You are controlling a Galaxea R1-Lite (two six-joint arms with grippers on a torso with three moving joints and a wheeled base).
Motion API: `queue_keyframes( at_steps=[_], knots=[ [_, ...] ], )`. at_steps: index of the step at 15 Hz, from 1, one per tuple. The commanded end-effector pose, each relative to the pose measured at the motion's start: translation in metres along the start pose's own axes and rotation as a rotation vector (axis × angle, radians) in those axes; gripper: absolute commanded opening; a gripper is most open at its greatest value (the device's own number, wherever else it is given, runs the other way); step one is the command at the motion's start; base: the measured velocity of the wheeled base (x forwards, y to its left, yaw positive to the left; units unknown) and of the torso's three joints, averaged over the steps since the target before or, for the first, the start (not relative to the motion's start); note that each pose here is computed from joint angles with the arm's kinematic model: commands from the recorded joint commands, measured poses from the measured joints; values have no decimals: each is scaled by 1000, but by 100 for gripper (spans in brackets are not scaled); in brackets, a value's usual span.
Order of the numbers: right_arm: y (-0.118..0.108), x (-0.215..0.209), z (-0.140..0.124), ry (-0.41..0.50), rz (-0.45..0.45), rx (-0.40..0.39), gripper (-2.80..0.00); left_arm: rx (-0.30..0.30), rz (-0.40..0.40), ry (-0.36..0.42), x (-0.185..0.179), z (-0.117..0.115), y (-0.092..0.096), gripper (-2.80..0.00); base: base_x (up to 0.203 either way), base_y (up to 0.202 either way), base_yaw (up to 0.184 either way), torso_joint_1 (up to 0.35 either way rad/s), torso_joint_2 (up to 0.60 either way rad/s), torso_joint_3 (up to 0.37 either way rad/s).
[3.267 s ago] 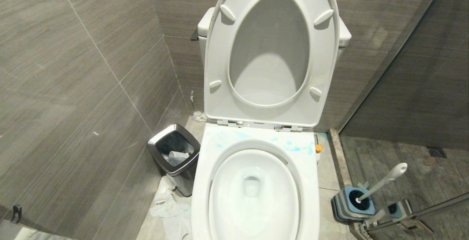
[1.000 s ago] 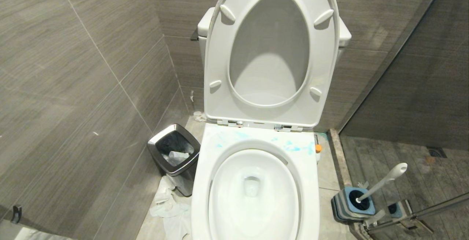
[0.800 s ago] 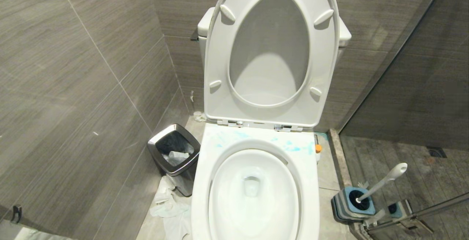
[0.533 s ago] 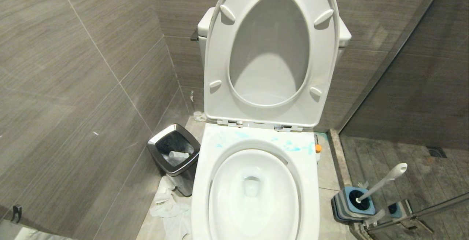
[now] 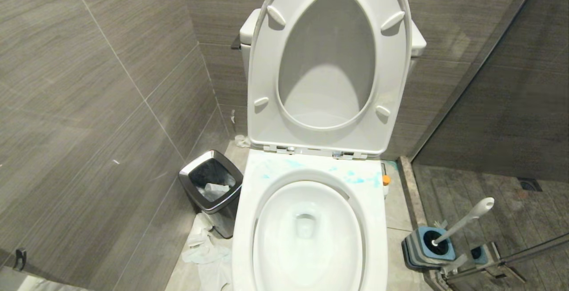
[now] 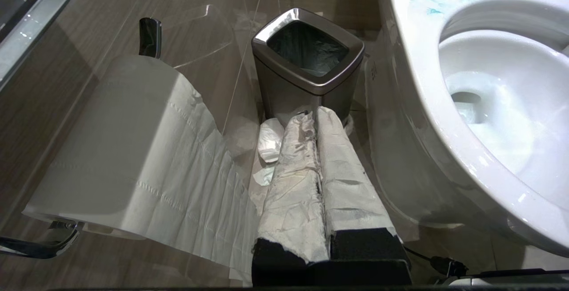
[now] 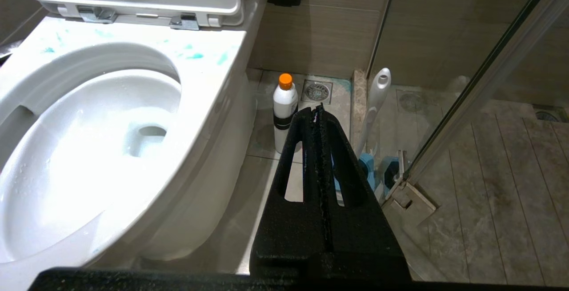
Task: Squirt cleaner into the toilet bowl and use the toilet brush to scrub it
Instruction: Pour in the cleaning agent
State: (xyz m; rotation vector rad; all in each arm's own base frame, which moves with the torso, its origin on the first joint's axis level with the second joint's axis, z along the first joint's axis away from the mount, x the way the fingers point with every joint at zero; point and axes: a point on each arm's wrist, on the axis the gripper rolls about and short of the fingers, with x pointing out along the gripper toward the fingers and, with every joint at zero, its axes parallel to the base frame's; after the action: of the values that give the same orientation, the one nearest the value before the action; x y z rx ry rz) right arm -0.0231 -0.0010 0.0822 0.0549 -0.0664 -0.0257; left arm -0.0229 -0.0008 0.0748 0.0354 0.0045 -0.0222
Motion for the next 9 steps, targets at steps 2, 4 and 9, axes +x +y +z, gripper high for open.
queue_keyframes(
  at_steps=[2, 4, 9],
  knots=[
    [0, 2, -7, 24, -1, -1, -280, 1, 1, 3, 0, 0, 0, -280, 0, 0, 0, 0, 0, 0],
    [0, 2, -7, 24, -1, -1, -280, 1, 1, 3, 0, 0, 0, -280, 0, 0, 0, 0, 0, 0],
    [0, 2, -7, 24, -1, -1, -280, 1, 1, 3, 0, 0, 0, -280, 0, 0, 0, 0, 0, 0]
  ],
)
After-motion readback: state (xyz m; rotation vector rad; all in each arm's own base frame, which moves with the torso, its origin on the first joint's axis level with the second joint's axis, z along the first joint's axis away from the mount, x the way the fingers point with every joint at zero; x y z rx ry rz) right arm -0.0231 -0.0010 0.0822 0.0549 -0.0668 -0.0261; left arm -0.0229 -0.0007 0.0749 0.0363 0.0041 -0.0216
